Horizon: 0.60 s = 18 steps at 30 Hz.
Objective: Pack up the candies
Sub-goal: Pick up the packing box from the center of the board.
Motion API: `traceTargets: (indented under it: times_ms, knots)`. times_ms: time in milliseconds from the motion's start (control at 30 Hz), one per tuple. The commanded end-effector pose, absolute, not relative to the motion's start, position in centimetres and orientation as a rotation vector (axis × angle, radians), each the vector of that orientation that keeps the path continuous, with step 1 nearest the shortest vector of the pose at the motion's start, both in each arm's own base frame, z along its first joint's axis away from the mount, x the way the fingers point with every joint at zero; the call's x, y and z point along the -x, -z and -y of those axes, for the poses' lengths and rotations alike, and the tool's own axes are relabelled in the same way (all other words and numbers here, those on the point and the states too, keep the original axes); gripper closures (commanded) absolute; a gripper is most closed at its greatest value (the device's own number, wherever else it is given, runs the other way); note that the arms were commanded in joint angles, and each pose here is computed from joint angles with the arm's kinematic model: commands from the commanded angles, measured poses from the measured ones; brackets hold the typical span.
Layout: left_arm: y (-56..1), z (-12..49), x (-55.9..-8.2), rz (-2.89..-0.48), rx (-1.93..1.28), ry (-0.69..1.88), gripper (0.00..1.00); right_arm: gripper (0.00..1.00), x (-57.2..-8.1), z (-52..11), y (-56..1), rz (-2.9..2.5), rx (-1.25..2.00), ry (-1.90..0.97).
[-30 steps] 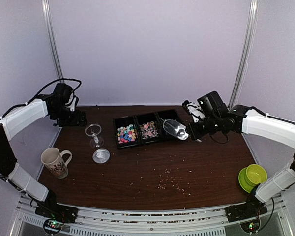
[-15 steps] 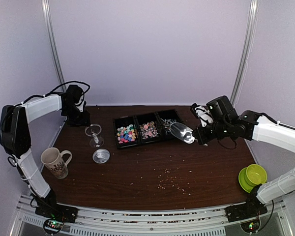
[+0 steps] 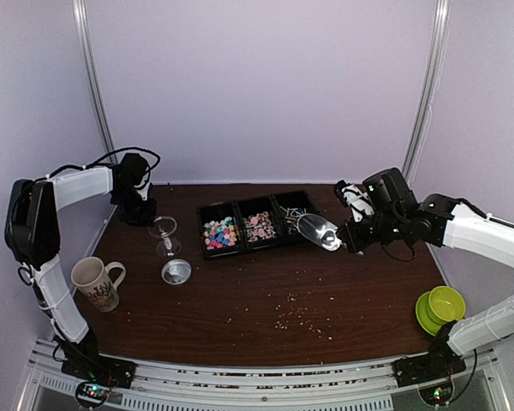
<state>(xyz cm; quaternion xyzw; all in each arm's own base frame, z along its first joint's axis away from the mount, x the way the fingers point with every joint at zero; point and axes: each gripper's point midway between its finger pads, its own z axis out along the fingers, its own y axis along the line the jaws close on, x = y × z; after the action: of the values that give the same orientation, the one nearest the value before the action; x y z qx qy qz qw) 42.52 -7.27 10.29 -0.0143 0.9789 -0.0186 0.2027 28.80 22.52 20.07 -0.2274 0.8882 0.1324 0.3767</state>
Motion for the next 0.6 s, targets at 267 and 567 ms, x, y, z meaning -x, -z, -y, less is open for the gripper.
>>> traceTargets:
  times_ms: [267, 567]
  knots:
    - [-11.2, 7.2, -43.2, -2.703, 0.025, 0.065, 1.00, 1.00, -29.0, -22.7, -20.0, -2.267, 0.568, -0.331]
    - [-15.4, 7.5, -42.9, -2.613, 0.023, 0.098, 1.00, 1.00, -28.9, -22.5, -20.4, -2.259, 0.563, -0.328]
